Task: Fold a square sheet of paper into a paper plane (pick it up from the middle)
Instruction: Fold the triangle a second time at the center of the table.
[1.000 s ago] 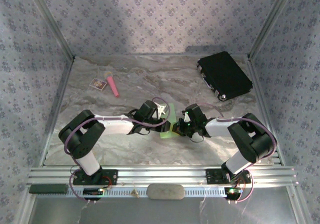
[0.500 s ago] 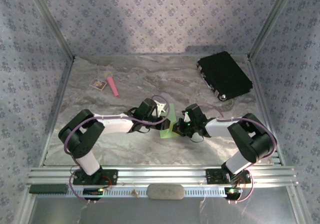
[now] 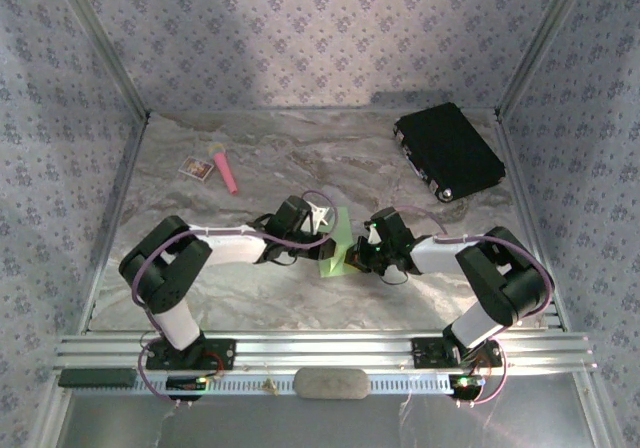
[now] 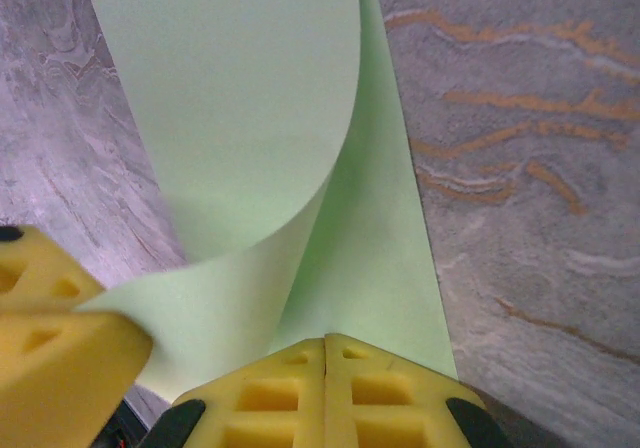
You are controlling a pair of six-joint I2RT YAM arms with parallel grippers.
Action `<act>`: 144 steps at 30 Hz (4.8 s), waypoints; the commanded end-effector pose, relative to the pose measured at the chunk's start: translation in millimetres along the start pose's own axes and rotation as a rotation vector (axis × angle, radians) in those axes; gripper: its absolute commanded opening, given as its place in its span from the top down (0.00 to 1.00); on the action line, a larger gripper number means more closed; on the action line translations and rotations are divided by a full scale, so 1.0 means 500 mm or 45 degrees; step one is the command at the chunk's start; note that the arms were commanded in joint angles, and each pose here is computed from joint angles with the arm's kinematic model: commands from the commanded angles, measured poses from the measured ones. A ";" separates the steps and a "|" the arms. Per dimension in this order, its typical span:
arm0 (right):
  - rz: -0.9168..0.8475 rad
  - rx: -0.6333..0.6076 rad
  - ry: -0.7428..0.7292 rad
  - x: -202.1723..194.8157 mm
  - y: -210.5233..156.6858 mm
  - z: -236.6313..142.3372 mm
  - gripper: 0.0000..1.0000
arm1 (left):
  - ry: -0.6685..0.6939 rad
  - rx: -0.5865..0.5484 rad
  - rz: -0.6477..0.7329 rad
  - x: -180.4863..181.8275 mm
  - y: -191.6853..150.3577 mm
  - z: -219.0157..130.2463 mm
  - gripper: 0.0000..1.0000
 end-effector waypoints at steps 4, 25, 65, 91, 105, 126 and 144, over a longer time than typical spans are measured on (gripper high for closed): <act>0.026 0.031 -0.107 -0.039 -0.017 -0.007 1.00 | 0.031 0.011 0.037 0.018 0.022 0.006 1.00; 0.023 0.032 -0.108 -0.040 -0.015 -0.009 1.00 | 0.169 0.019 0.066 0.073 0.030 0.016 1.00; -0.018 0.049 -0.160 -0.049 -0.021 -0.005 1.00 | 0.086 -0.034 -0.031 0.041 0.021 -0.003 1.00; -0.019 0.054 -0.147 -0.045 -0.025 -0.002 1.00 | 0.065 -0.037 0.030 0.034 0.031 0.006 1.00; -0.016 0.052 -0.152 -0.047 -0.024 -0.004 1.00 | 0.106 -0.005 0.030 0.052 0.022 0.014 1.00; -0.049 -0.019 -0.083 -0.010 0.009 -0.019 1.00 | 0.142 0.041 -0.003 0.084 -0.005 0.028 1.00; -0.102 -0.079 0.171 0.104 0.081 -0.001 1.00 | 0.130 0.041 -0.002 0.079 0.000 0.031 1.00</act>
Point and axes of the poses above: each hand's point on the last joint's axis, 136 mm out from that joint toward the fingers, its own z axis out along the fingers, its own x axis along the line the jaws close on, y = z × x, the point moved 1 cm from there along -z, back along the fingers, and after that the axes turned 10 degrees about -z, right-handed, at the moved point
